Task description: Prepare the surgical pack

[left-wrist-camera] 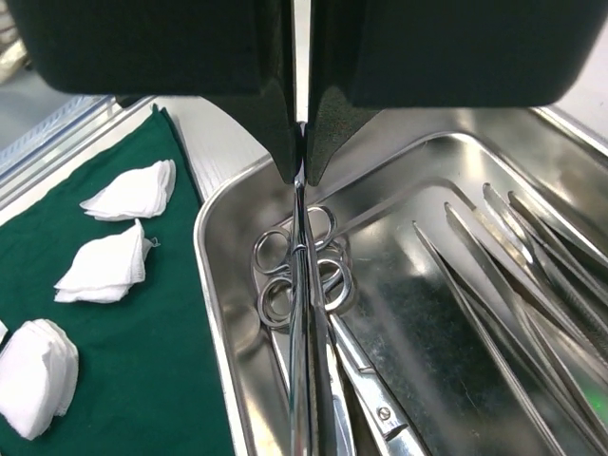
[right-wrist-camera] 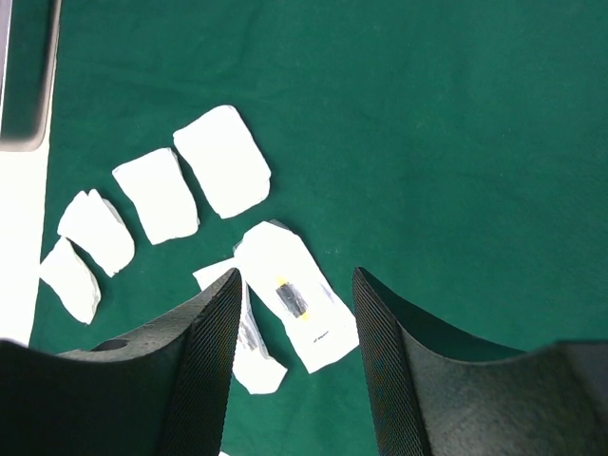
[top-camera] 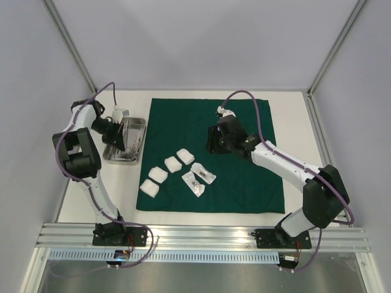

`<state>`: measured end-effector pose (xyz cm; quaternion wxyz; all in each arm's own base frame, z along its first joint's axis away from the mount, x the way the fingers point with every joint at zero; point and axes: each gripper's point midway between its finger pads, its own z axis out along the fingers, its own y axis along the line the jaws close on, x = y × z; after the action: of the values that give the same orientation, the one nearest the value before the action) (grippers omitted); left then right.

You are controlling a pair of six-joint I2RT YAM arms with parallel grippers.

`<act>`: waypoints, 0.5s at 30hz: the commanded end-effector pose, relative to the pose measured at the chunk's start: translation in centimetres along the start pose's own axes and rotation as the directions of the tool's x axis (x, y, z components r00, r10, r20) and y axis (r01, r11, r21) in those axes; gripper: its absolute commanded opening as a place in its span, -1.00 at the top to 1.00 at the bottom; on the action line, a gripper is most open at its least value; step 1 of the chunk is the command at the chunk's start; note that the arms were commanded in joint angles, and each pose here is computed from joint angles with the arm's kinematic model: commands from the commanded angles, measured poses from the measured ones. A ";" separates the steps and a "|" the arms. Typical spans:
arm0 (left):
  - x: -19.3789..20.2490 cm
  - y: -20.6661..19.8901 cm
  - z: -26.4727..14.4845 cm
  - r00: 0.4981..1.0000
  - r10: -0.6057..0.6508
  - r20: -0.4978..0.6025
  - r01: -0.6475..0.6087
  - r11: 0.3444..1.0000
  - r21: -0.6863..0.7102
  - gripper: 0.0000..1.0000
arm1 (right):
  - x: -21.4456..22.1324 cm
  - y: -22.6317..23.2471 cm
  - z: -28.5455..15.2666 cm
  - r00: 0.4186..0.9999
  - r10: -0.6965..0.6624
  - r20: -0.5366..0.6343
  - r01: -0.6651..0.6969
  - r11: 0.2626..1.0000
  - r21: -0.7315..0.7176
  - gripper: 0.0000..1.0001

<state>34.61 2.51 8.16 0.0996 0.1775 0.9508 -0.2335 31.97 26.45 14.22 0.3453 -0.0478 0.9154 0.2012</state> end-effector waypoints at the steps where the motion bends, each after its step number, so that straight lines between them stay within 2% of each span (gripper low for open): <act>1: 0.3 0.0 0.4 1.000 0.005 -0.027 -0.004 0.999 0.036 1.00 | -1.3 1.0 0.0 0.999 -0.008 0.033 0.009 0.999 -0.031 -0.04; 8: 0.6 0.9 2.0 0.998 -0.020 -0.061 0.024 0.998 0.064 0.98 | -0.1 0.7 0.6 1.000 -0.001 -0.003 0.001 0.999 -0.034 -0.04; 15: 0.8 0.8 2.5 0.995 -0.022 -0.102 0.034 0.993 0.115 0.76 | 0.6 0.8 1.7 0.999 0.010 -0.034 -0.011 0.999 -0.035 -0.04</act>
<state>34.08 2.22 5.03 0.0327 0.1634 0.9480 -0.2713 31.72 26.93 12.47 0.3209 -0.0532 0.9239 0.2015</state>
